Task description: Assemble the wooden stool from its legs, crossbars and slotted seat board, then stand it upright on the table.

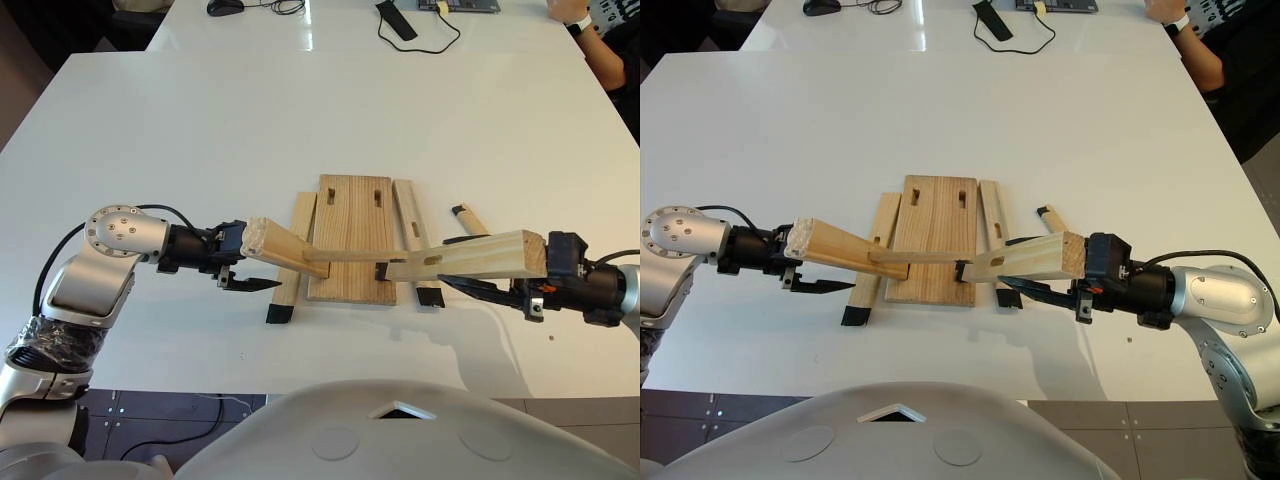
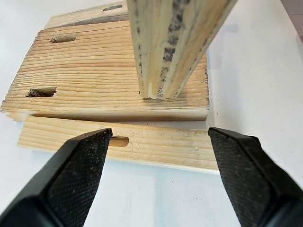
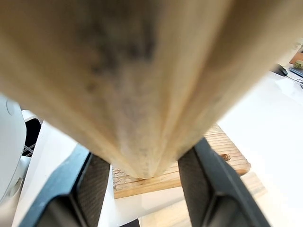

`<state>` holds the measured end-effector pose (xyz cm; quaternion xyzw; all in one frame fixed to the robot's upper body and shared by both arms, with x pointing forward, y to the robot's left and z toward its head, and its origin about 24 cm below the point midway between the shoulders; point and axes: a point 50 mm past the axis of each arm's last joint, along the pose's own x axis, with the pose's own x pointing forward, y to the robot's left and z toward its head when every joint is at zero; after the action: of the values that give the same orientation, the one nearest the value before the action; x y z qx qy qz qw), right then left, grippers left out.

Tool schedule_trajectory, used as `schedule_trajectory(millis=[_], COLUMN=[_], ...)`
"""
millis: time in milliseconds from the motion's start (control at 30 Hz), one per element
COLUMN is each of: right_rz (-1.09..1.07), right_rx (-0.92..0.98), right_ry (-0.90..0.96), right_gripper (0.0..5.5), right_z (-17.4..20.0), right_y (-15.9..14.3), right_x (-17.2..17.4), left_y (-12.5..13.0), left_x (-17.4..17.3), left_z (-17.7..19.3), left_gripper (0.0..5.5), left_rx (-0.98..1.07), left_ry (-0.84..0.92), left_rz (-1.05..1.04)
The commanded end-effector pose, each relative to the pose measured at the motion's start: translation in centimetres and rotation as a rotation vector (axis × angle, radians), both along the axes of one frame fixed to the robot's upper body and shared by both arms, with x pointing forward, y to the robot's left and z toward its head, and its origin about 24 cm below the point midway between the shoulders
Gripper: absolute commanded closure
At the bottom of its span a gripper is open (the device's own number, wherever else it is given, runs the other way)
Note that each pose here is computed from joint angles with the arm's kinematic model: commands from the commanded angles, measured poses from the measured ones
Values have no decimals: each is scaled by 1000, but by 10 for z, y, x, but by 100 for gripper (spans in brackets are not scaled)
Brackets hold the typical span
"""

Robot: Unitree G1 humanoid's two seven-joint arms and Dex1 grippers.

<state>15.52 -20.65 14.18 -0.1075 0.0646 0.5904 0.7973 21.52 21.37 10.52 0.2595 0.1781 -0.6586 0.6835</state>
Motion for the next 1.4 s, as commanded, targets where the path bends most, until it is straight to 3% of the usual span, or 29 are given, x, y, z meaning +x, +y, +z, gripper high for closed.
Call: schedule_trajectory(millis=[33,433,1167,1400], right_rz=[-63,37,76,87], right_rx=[-103,-230,-97,-151], right_ry=[137,48,104,106], right_gripper=[350,350,350,350], right_z=[-16,-27,-5,-12], right_y=[-14,-7,4,4], right_x=[7,10,10,13], left_y=[1,1,0,-2], left_x=[3,10,10,11], left_z=[4,6,3,3], left_gripper=[172,172,172,172], left_rx=[21,17,24,20], left_ry=[-12,-15,-27,-32], left_rz=[0,-4,6,2])
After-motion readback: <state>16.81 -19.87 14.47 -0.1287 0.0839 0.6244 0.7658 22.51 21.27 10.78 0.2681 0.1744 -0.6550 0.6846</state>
